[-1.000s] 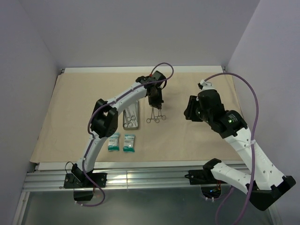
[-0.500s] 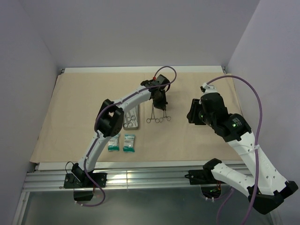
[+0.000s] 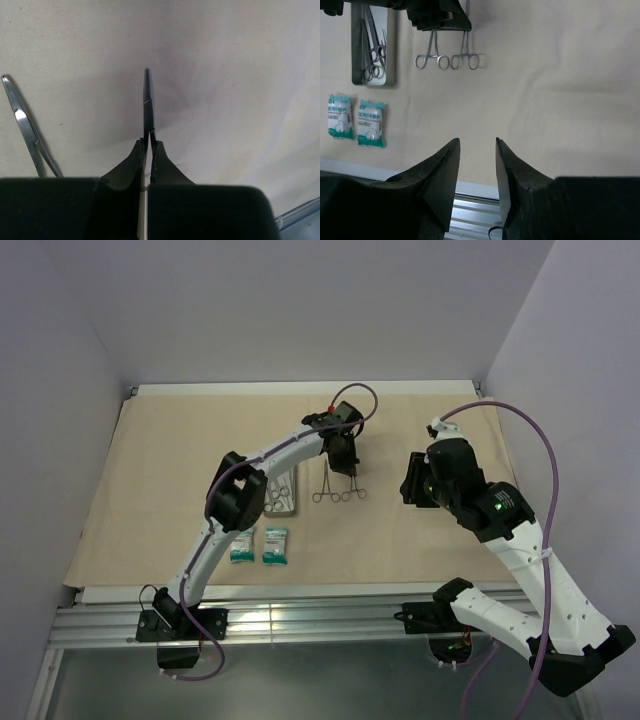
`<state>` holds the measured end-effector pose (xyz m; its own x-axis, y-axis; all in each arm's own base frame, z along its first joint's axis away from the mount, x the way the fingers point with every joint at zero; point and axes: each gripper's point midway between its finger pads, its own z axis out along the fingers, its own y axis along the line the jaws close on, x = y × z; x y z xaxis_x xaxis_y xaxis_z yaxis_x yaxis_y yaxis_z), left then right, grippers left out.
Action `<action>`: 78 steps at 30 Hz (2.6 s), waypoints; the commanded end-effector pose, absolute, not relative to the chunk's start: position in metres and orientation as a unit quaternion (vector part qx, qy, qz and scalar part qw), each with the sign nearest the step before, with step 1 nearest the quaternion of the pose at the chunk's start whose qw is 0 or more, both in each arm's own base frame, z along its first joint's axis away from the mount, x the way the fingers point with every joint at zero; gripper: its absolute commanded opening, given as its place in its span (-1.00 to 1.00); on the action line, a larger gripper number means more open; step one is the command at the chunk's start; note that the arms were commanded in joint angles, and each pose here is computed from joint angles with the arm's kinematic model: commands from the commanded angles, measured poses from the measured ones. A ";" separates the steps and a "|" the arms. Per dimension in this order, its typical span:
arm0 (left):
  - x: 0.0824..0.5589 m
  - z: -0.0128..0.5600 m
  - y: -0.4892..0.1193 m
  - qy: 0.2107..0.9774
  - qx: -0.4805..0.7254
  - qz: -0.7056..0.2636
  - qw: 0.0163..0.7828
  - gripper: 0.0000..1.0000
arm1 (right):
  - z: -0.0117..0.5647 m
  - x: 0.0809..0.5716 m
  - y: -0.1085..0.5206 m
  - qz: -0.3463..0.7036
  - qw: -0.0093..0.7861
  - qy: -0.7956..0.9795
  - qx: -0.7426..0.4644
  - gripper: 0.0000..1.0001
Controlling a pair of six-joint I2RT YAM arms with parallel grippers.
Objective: Open and lay out the surgical kit
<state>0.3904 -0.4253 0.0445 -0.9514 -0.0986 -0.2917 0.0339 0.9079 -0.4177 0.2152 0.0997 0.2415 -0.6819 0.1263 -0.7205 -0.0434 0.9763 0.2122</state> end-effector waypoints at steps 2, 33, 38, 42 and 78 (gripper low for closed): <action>0.398 0.057 -0.435 0.957 -0.005 -0.233 0.175 -1.00 | 0.250 0.216 0.093 0.097 0.409 0.907 0.029 -0.15; 0.393 0.066 -0.435 0.952 0.013 -0.248 0.181 -0.45 | 0.244 0.202 0.092 0.118 0.402 0.906 0.058 -0.15; 0.395 0.070 -0.438 0.948 0.016 -0.257 0.186 -0.37 | 0.244 0.200 0.089 0.116 0.403 0.906 0.062 -0.15; 0.399 0.071 -0.441 0.947 0.016 -0.261 0.187 -0.37 | 0.243 0.199 0.088 0.114 0.402 0.906 0.064 -0.15; 0.411 0.171 -0.368 0.933 0.015 -0.248 0.261 -0.45 | 0.238 0.241 0.118 0.129 0.399 0.906 0.056 -0.17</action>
